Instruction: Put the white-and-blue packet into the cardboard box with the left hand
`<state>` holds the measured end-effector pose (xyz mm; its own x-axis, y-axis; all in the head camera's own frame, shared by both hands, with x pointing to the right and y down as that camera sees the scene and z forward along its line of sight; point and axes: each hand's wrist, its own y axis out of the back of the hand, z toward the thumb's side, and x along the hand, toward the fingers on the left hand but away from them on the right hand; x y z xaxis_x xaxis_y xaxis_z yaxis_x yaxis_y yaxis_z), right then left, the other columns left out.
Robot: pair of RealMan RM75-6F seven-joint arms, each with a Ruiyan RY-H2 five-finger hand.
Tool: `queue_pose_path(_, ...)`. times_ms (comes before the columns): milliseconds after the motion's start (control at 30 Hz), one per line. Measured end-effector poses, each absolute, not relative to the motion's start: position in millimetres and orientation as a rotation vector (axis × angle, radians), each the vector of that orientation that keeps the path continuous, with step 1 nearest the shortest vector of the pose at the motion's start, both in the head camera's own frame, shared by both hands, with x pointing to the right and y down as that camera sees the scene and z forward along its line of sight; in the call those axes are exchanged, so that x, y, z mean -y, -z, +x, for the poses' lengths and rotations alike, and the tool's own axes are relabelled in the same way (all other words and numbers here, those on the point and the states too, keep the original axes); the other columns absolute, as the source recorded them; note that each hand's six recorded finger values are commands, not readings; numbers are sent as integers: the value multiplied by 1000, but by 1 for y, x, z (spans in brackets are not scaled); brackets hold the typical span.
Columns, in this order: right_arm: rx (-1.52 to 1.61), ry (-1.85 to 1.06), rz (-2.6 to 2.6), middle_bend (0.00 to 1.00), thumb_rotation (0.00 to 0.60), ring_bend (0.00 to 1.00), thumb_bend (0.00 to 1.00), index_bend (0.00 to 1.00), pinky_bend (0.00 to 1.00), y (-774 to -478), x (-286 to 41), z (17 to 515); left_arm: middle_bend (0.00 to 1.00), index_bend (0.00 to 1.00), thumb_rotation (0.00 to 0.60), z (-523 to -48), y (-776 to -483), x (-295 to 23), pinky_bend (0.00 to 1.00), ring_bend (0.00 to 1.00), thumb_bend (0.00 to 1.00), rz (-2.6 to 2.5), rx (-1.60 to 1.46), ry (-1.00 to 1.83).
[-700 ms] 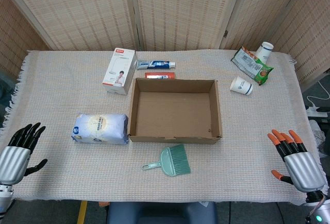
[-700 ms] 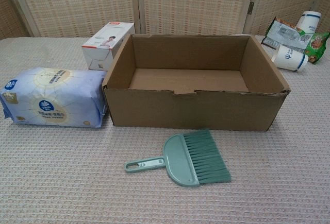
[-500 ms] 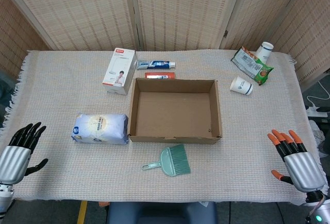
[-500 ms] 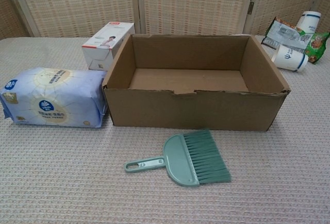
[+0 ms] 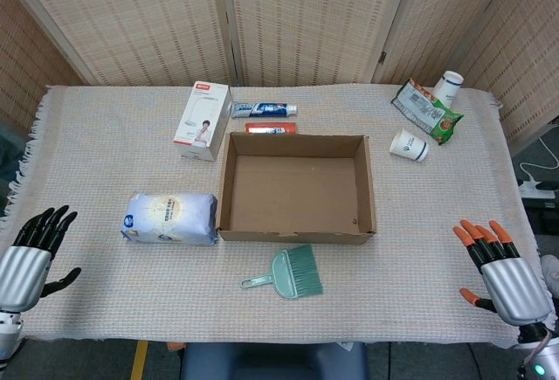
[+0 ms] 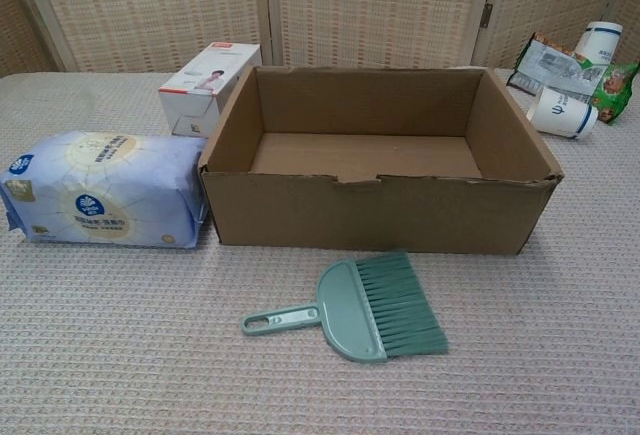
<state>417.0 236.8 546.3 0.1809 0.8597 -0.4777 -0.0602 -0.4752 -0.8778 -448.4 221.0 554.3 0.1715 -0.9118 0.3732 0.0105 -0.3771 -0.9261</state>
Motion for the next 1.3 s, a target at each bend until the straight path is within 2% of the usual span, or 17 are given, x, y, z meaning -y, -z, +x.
queue_pose_path(300, 774, -1411, -1637, 30, 600, 0, 0, 57, 0, -547, -236, 417, 0, 0, 600, -425, -560, -216, 114, 0, 179, -1620, -859, 1317)
queue_pose_path(667, 775, -1410, -1639, 30, 600, 0, 0, 57, 0, -546, -236, 417, 0, 0, 600, -376, -563, -192, 108, 0, 181, -1683, -810, 1302)
queue_pose_path(1300, 794, -1412, -1639, 30, 600, 0, 0, 58, 0, -543, -232, 421, 0, 0, 600, -308, -607, -157, 105, 0, 181, -1749, -671, 1388)
